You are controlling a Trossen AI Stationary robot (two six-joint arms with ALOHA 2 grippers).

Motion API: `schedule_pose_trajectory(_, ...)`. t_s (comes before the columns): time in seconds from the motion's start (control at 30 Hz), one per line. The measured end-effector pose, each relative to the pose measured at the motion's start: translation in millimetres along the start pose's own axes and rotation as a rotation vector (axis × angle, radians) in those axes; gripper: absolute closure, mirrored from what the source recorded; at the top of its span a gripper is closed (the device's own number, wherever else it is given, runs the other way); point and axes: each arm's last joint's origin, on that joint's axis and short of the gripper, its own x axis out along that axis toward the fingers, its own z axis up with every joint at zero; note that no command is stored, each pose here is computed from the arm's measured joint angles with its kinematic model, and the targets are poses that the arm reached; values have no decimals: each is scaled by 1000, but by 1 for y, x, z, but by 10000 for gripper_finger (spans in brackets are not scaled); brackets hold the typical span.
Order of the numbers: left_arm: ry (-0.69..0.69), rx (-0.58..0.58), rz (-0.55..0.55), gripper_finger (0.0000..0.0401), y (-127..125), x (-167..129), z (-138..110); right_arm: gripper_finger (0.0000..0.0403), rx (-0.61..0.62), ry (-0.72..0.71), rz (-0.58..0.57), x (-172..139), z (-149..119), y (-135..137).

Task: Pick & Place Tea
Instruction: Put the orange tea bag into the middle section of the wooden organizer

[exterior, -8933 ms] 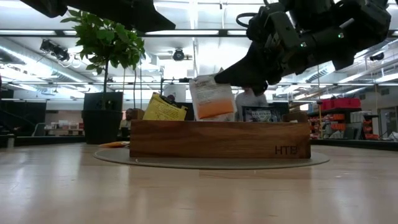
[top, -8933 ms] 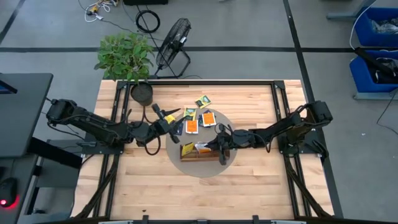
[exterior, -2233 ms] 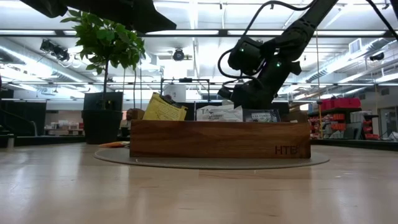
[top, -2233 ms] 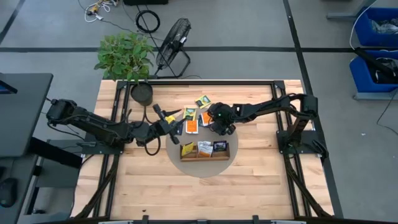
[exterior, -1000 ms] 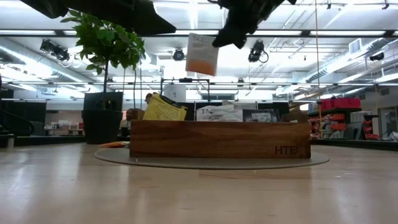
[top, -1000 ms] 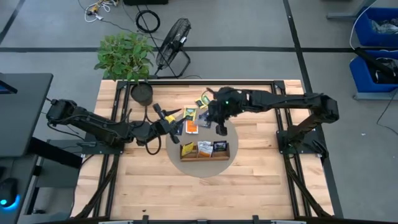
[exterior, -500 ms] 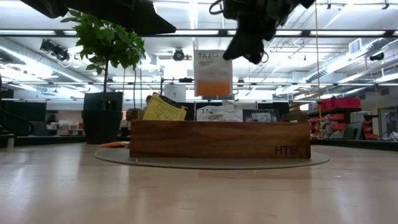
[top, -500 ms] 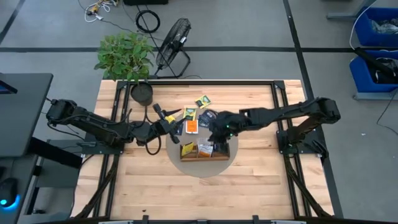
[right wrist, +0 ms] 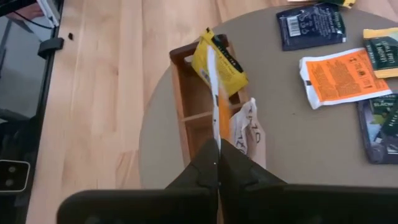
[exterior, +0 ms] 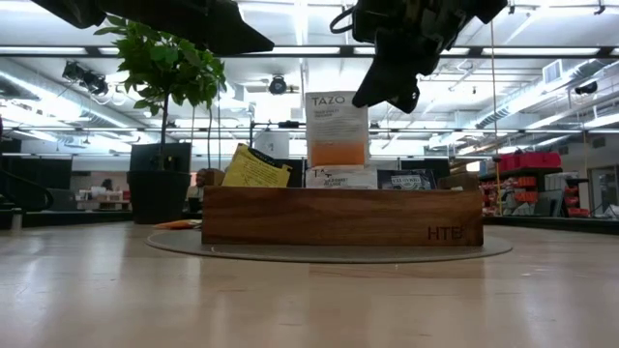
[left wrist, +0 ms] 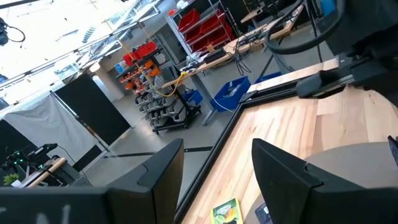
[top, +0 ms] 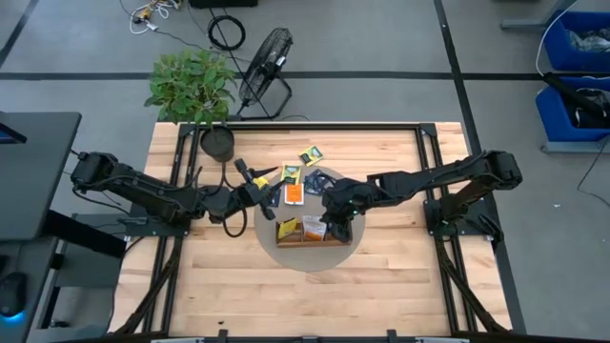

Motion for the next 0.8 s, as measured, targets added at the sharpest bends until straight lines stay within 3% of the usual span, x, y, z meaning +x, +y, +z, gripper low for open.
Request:
schedule_pose_trajectory(0.57, 1, 2, -1, 206, 0, 0, 0, 403, -19, 102, 21, 29, -15, 7)
schedule_pose_trajectory(0.8, 0, 1, -1, 206, 0, 0, 0, 403, -45, 91, -55, 35, -16, 3)
